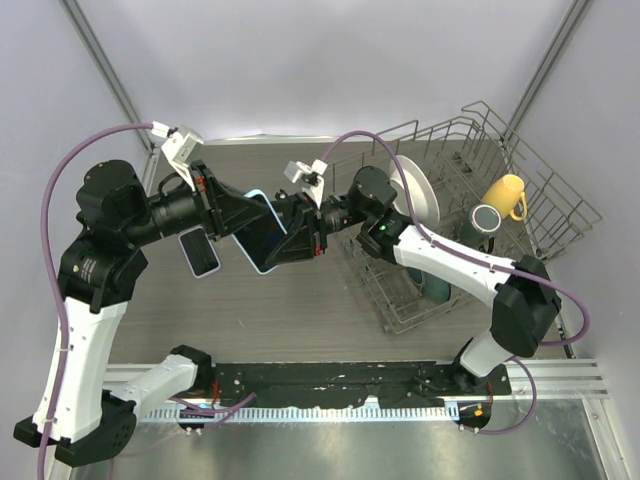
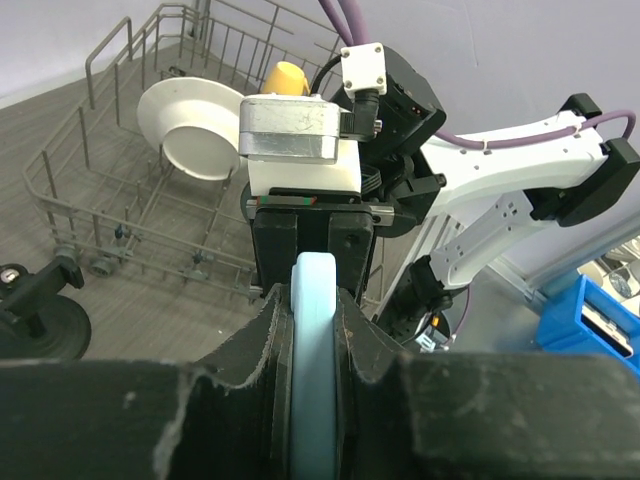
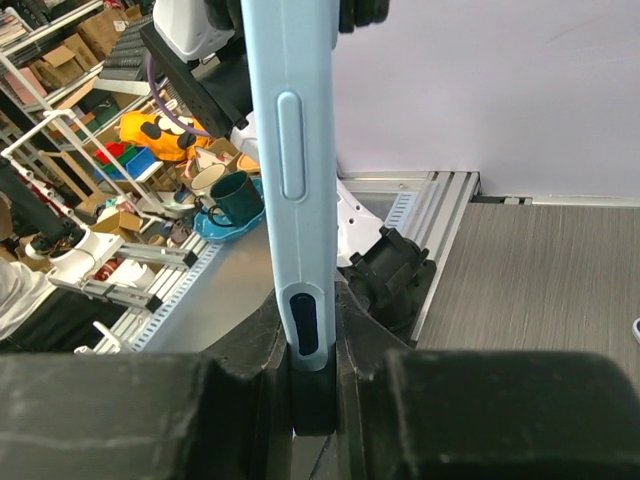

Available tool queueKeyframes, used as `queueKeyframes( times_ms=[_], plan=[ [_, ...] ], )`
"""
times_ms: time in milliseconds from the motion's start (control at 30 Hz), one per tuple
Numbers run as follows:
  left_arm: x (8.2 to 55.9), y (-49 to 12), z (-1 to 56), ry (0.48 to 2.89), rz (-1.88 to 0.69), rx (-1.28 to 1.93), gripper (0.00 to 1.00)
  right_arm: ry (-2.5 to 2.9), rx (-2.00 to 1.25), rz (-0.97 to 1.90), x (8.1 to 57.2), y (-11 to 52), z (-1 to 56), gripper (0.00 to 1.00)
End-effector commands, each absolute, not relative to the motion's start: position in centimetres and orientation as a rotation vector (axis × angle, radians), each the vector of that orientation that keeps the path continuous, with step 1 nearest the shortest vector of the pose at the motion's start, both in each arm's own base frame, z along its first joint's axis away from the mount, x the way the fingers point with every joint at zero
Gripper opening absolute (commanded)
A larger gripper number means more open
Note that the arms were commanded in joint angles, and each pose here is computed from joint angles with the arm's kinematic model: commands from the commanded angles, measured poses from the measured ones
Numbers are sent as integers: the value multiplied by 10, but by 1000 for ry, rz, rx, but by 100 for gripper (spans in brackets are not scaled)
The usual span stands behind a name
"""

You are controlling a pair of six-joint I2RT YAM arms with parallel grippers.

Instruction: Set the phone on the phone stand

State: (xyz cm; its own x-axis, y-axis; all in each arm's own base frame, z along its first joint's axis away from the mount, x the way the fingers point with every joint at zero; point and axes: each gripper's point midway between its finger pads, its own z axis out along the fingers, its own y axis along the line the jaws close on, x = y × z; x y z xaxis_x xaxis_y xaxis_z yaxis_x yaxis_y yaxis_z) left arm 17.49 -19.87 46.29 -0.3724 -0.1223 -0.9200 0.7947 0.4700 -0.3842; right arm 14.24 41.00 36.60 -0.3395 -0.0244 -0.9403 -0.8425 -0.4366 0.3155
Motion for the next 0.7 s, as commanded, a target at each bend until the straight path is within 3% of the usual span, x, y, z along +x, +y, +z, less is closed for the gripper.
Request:
queueKeyframes(
  times_ms=[0, 33, 167, 500, 600, 667],
  plan=[
    [141, -207, 466, 1649, -1232, 706, 11, 1100, -1259, 1795, 147, 403, 388, 0],
    [139, -207, 467, 1645, -1237, 713, 11, 1097, -1260, 1799, 147, 401, 389, 0],
    [128, -209, 470, 1624, -1281, 773, 29, 1077, -1262, 1812, 147, 396, 390, 0],
    [140, -208, 453, 1698, -1226, 763, 32, 1096, -1205, 1827, 155, 398, 394, 0],
    [145, -207, 451, 1707, -1211, 745, 27, 1100, -1190, 1844, 157, 400, 396, 0],
    [152, -206, 451, 1705, -1178, 713, 14, 1103, -1182, 1849, 159, 401, 396, 0]
  ],
)
